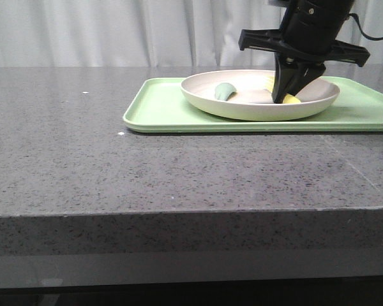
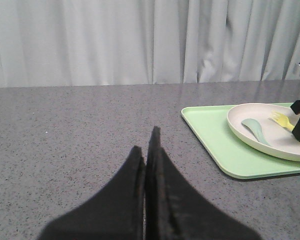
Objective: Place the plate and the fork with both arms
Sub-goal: 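Lift the fork off the plate and lower it onto the tray beside the plate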
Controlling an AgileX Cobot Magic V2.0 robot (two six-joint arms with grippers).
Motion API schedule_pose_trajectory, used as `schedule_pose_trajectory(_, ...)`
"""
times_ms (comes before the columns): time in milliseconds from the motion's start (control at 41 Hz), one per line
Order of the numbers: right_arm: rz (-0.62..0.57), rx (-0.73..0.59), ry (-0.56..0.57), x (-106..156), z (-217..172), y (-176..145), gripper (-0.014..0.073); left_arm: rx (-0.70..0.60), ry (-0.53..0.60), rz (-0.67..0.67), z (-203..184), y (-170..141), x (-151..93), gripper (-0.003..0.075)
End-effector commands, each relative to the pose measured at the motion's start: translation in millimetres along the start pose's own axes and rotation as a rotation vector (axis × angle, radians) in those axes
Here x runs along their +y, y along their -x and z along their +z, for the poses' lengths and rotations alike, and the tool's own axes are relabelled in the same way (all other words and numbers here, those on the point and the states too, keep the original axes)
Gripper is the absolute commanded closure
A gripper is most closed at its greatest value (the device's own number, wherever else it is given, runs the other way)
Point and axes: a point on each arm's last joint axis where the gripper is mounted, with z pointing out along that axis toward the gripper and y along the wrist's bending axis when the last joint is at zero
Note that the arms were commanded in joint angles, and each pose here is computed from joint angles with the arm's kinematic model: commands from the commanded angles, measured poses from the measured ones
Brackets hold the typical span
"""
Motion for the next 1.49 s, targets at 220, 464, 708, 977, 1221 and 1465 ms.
schedule_pose_trajectory(220, 0.030, -0.284, 0.016, -21.2, -100.6, 25.7, 0.0637, -0.094, -0.003, -0.011, -1.5, 14.4, -0.5, 0.0738)
schedule_pose_trajectory(464, 0.076, -0.270, -0.071, -67.1, -115.6, 28.5, 0.0637, -0.094, -0.003, -0.011, -1.5, 14.4, -0.5, 0.0738)
schedule_pose_trajectory(708, 0.069, -0.187, -0.110, -85.6, -86.7, 30.3, 0.0637, -0.094, -0.003, -0.011, -1.5, 14.4, -0.5, 0.0738)
schedule_pose_trajectory(977, 0.072, -0.119, -0.131, -93.7, -48.7, 31.0, 0.0637, -0.094, -0.003, -0.011, -1.5, 14.4, -0.5, 0.0738)
schedule_pose_trajectory(1221, 0.042, -0.116, -0.169, -97.1, -48.2, 31.0, 0.0626, -0.094, -0.003, -0.011, -1.5, 14.4, -0.5, 0.0738)
schedule_pose_trajectory(1465, 0.042, -0.116, -0.169, -97.1, -48.2, 30.9, 0.0577, -0.094, -0.003, -0.011, -1.5, 14.4, -0.5, 0.0738)
